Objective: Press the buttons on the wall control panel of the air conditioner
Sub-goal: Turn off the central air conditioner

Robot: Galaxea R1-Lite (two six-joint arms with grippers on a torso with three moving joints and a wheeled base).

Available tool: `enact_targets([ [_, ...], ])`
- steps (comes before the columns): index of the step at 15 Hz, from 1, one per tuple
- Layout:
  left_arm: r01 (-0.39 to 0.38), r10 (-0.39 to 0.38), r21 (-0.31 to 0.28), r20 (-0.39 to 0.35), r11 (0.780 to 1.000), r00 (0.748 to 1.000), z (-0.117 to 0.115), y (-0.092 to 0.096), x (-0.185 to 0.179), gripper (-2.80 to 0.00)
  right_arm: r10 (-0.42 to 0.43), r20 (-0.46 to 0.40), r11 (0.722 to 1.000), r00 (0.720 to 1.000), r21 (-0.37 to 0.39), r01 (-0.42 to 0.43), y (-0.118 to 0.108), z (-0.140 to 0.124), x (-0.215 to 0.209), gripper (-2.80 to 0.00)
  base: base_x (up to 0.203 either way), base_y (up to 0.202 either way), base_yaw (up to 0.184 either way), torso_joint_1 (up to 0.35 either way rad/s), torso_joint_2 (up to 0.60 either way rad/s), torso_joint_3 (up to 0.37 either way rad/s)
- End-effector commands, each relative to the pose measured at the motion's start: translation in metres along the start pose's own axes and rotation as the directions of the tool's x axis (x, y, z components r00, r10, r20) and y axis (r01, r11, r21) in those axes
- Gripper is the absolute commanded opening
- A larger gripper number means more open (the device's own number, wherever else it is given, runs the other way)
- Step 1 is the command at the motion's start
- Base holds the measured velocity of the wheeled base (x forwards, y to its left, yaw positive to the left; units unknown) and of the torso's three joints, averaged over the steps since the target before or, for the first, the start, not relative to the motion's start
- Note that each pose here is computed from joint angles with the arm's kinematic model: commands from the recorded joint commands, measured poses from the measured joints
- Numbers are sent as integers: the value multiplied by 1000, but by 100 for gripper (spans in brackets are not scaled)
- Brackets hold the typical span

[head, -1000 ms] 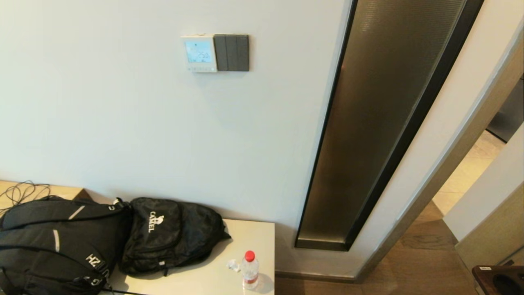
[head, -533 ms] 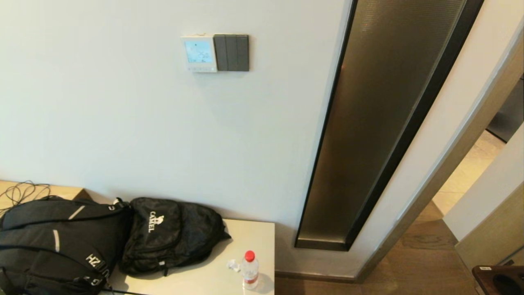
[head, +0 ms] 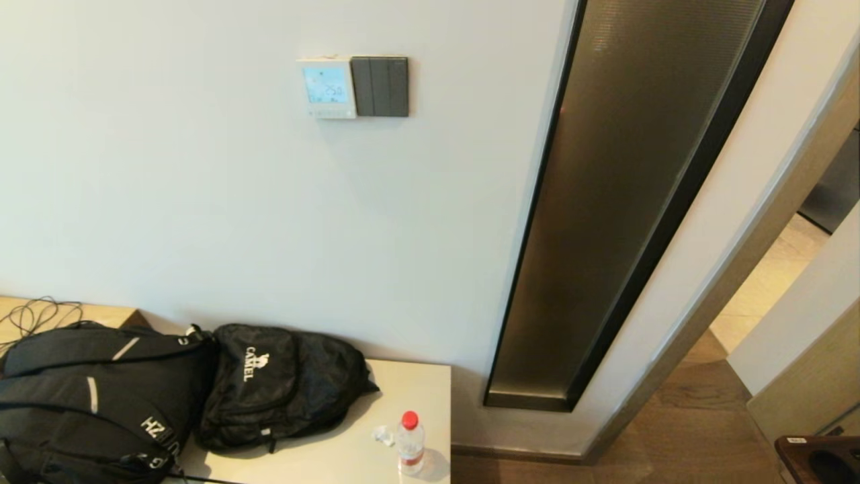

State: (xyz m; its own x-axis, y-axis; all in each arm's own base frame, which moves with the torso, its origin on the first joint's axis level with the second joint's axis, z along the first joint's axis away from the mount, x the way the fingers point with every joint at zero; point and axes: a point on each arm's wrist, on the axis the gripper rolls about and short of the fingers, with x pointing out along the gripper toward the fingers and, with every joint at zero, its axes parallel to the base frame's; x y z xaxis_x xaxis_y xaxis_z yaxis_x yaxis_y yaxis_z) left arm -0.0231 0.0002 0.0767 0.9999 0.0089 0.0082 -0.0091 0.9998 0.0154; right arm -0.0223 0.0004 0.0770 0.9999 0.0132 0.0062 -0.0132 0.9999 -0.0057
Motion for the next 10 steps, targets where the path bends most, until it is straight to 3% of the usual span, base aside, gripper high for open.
enact_targets([
  [1, 1, -1, 0, 1, 1000, 1000, 0, 0, 0, -280, 1, 0, 1000, 1000, -1, -1, 0, 0, 0, -280, 0, 0, 0, 0, 0, 0],
  [10, 4, -4, -5, 3, 1000, 1000, 0, 0, 0, -280, 0, -1, 1000, 1000, 1, 0, 0, 0, 0, -280, 0, 0, 0, 0, 0, 0],
])
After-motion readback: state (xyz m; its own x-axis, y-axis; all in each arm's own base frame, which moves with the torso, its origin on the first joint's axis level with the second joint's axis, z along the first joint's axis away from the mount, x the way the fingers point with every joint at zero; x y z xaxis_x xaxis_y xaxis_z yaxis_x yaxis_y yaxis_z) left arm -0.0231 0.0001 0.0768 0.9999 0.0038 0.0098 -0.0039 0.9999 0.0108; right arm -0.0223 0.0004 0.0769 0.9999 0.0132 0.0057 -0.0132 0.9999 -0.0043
